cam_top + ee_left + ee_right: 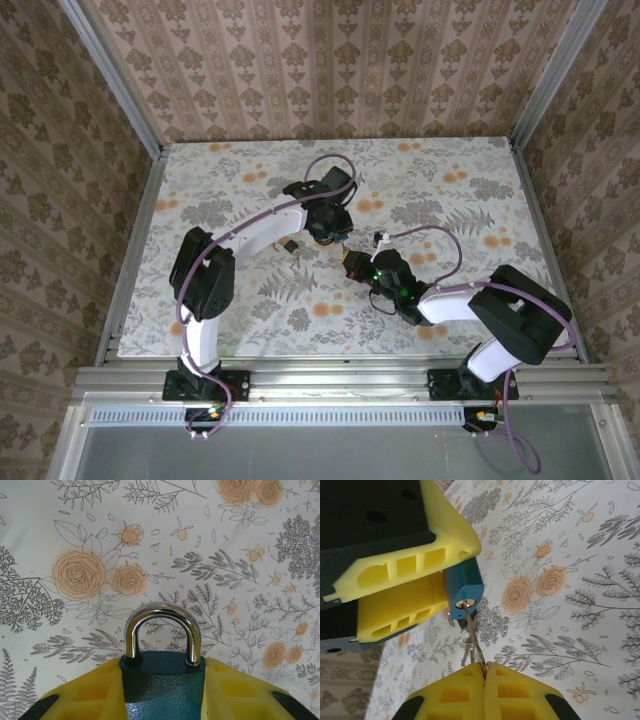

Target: Unlock with the key

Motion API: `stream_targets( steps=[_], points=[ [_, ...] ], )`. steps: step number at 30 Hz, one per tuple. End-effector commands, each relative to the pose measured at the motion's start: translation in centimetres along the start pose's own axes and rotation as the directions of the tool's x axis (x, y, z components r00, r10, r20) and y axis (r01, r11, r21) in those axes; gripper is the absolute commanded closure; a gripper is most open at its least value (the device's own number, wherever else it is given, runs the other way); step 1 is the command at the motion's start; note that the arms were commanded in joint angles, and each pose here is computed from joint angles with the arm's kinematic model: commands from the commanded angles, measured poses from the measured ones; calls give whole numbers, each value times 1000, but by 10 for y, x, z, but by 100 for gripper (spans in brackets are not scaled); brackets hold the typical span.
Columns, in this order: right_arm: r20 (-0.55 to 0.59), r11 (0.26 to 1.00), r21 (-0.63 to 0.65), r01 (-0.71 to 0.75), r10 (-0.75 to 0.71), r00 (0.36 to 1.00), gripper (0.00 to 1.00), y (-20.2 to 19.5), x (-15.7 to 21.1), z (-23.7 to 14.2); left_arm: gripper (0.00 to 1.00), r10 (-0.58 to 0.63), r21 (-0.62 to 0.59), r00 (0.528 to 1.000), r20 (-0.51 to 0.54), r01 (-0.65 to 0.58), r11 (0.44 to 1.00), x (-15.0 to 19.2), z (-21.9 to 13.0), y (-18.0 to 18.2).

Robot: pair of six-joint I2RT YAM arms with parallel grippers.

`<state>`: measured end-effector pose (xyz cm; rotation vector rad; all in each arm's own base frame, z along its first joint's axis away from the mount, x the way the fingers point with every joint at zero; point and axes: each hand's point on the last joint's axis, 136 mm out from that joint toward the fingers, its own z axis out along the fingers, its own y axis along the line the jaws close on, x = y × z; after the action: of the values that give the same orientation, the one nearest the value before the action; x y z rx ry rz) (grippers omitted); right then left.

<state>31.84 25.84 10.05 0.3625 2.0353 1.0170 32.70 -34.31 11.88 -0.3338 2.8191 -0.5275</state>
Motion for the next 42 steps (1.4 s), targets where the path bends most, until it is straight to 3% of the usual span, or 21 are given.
stream_targets(
  steps=[1, 14, 20, 32, 42],
  points=[
    [103, 987, -132, -88, 102, 990, 100, 29, -28, 2, 82, 11, 37, 995, -100, -8, 999, 28, -10, -10],
    [121, 973, -158, -169, 189, 974, 100, 19, -43, -1, 82, 21, 31, 995, -101, -18, 999, 29, -11, -8],
    [94, 979, -151, -134, 149, 984, 100, 21, -40, -1, 82, 38, -10, 993, -111, -40, 999, 29, -8, -1],
    [91, 949, -219, -227, 251, 964, 100, 19, -38, 8, 82, 97, -110, 989, -112, -110, 988, 26, -13, 5],
    [89, 975, -167, -144, 161, 983, 100, 17, -35, 6, 82, 87, -118, 988, -127, -102, 988, 31, -3, 10]
  ],
)
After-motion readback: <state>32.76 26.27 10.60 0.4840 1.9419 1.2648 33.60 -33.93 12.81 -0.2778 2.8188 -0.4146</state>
